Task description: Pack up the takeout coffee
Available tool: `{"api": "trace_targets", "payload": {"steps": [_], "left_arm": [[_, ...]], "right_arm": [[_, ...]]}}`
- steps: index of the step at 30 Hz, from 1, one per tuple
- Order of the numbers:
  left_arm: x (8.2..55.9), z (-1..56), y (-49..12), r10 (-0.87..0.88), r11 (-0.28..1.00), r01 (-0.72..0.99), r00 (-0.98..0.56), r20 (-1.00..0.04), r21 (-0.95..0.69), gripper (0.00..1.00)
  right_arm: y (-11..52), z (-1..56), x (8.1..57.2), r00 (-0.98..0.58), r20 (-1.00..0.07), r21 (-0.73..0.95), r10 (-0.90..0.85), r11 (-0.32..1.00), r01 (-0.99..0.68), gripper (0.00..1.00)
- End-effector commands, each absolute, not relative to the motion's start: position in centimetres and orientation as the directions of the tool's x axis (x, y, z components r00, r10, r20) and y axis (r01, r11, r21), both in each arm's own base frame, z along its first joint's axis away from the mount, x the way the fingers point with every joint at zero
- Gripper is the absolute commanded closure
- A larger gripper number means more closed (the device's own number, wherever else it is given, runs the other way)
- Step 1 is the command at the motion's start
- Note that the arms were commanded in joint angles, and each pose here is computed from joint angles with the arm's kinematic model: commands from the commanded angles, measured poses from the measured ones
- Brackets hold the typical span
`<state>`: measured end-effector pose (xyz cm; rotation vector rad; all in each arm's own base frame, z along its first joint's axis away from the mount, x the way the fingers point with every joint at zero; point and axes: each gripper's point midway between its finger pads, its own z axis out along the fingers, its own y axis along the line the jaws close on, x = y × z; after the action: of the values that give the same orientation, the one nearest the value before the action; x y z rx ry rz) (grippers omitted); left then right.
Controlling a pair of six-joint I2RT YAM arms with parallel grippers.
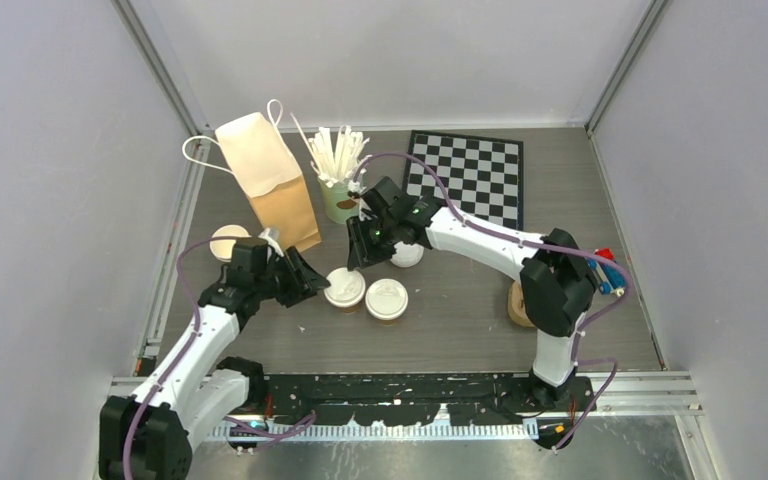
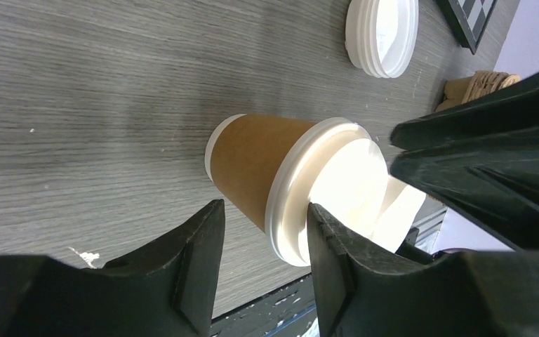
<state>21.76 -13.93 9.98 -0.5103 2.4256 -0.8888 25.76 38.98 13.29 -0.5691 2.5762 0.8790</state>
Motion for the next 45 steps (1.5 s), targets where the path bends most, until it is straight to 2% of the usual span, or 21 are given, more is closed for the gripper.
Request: {"api": "trace_targets", "payload": {"steps": [1,4,12,18,27,29,30,31,32,33,39,45], "left_arm": [[22.0,9.3,-13.9,-0.488,0.724,-0.156,-0.805,-0.338,-0.672,0.53],[21.8,8.5,-13.4,-0.492,0.738,-0.185,-0.805,-0.330,-0.649,0.54],[20.4,5.8,-12.5,-0.499,0.763,-0.262,-0.820,-0.280,-0.591,0.59],[21.0,9.1,-13.6,-0.488,0.729,-0.181,-0.814,-0.316,-0.660,0.58],[22.3,18.7,-13.0,-0.452,0.758,-0.026,-0.742,-0.496,-0.652,0.37],[21.8,20.4,-13.0,-0.425,0.768,0.011,-0.740,-0.522,-0.640,0.30],[21.5,21.0,-13.0,-0.413,0.771,0.025,-0.742,-0.529,-0.637,0.27],[21.0,21.5,-13.0,-0.399,0.774,0.040,-0.745,-0.535,-0.632,0.22],[20.6,22.1,-12.9,-0.386,0.778,0.055,-0.745,-0.544,-0.626,0.04],[20.2,22.5,-12.7,-0.376,0.784,0.064,-0.743,-0.553,-0.618,0.01],[18.6,25.3,-11.0,-0.355,0.829,0.080,-0.690,-0.631,-0.553,0.00],[17.9,24.3,-9.4,-0.359,0.864,0.012,-0.685,-0.634,-0.503,0.00]], "right_arm": [[39.7,12.2,25.6,-0.853,-0.445,0.518,-0.273,0.698,-0.494,0.63],[39.6,11.3,25.3,-0.860,-0.434,0.529,-0.267,0.698,-0.483,0.67],[38.0,7.2,24.0,-0.891,-0.388,0.531,-0.237,0.732,-0.426,0.69],[38.3,10.3,24.5,-0.875,-0.428,0.535,-0.225,0.718,-0.446,0.67],[36.2,19.9,26.0,-0.802,-0.578,0.457,-0.153,0.753,-0.473,0.42],[34.9,21.3,25.7,-0.787,-0.603,0.432,-0.133,0.775,-0.461,0.35],[34.0,22.0,25.6,-0.773,-0.622,0.408,-0.121,0.793,-0.452,0.25],[33.3,22.5,25.3,-0.763,-0.636,0.391,-0.114,0.805,-0.447,0.17],[32.3,23.2,25.0,-0.749,-0.654,0.370,-0.105,0.820,-0.437,0.14],[31.1,24.2,24.8,-0.730,-0.678,0.351,-0.087,0.834,-0.425,0.13],[23.3,26.0,24.0,-0.652,-0.758,0.225,-0.010,0.934,-0.276,0.10],[16.9,26.6,23.0,-0.557,-0.825,0.196,0.096,0.973,-0.124,0.09]]}}
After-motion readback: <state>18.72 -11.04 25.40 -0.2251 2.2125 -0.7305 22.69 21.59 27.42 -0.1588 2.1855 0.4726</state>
